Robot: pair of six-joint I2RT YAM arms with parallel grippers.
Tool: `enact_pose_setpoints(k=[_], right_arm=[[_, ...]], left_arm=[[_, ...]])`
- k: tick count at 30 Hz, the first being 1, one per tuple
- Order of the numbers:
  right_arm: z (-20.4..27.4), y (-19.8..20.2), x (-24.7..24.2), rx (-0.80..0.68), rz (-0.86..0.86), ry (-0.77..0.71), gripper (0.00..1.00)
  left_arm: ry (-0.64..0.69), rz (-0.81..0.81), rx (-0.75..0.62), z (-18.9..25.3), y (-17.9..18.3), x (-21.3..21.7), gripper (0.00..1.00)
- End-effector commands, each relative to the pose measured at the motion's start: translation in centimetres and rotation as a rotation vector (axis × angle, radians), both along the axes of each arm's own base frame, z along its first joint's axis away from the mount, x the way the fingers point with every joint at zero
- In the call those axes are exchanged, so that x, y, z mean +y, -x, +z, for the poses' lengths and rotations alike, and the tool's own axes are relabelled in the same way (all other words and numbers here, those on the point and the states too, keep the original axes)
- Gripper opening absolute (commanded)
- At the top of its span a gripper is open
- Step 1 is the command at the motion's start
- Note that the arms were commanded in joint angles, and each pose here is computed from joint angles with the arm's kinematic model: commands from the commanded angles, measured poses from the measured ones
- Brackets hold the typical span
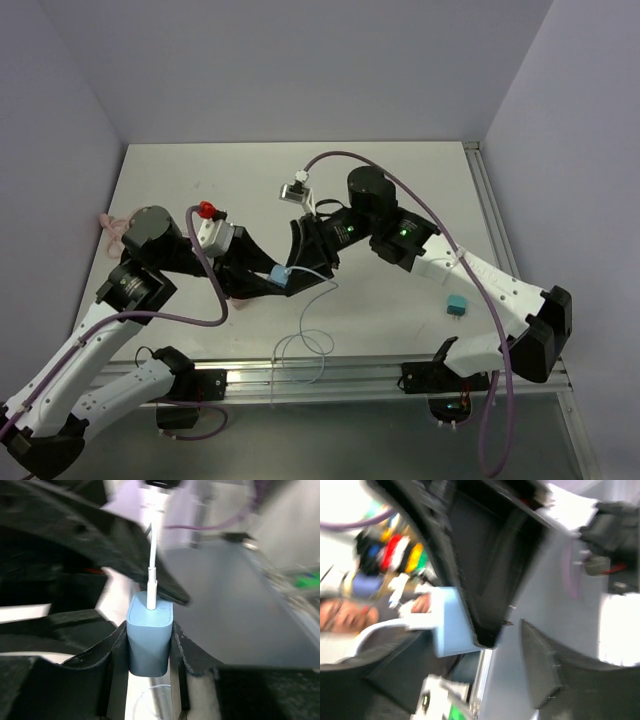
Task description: Insert the plug
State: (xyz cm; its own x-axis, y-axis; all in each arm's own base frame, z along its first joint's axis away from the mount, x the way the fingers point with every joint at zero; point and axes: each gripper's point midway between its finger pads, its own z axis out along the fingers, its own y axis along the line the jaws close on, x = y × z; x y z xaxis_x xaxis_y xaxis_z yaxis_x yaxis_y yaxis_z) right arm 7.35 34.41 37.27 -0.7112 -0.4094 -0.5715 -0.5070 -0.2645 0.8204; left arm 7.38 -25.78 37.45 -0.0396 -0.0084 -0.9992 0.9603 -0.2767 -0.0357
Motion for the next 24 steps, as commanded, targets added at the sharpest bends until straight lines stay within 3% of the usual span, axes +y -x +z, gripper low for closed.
enact_pose_setpoints(k=[1,2,5,10,13,17,20,24], right_arm=[[-1.3,-3.2,-0.9,-0.075,-0.267,0.145,0.80],[-2.8,-7.3,-1.6,-0.114,-0.475,0.227,0.81],[-6.1,-12.5,-6.0,-0.141,-0.837,0.496,0.82],[-5.8,-16.1,-11.1,-0.221,-1.177,0.685,0.83],[-3.3,-16.1,-12.2,-0.237,-1.226,0.676,0.81],[1.9,-14.4,-10.9,-0.238,-1.209,0.523,0.74],[4.4,-12.4,-8.9,-0.214,-1.129,0.421,0.66],[5.2,-10.8,-5.2,-0.193,-1.011,0.351,0.64]], left_arm=[[0.063,0.283,-0.057,2.0,-3.6,0.2,0.01],[0.095,0.330,-0.085,2.8,-3.7,0.7,0.01],[0.187,0.567,-0.112,3.8,-6.8,2.1,0.01],[0.235,0.743,-0.134,4.5,-9.3,3.6,0.01],[0.247,0.796,-0.141,4.7,-10.1,4.1,0.01],[0.145,0.860,-0.110,3.4,-12.2,3.8,0.01],[0.123,0.850,-0.112,3.1,-12.3,3.6,0.01],[0.116,0.838,-0.106,2.5,-12.4,3.3,0.01]])
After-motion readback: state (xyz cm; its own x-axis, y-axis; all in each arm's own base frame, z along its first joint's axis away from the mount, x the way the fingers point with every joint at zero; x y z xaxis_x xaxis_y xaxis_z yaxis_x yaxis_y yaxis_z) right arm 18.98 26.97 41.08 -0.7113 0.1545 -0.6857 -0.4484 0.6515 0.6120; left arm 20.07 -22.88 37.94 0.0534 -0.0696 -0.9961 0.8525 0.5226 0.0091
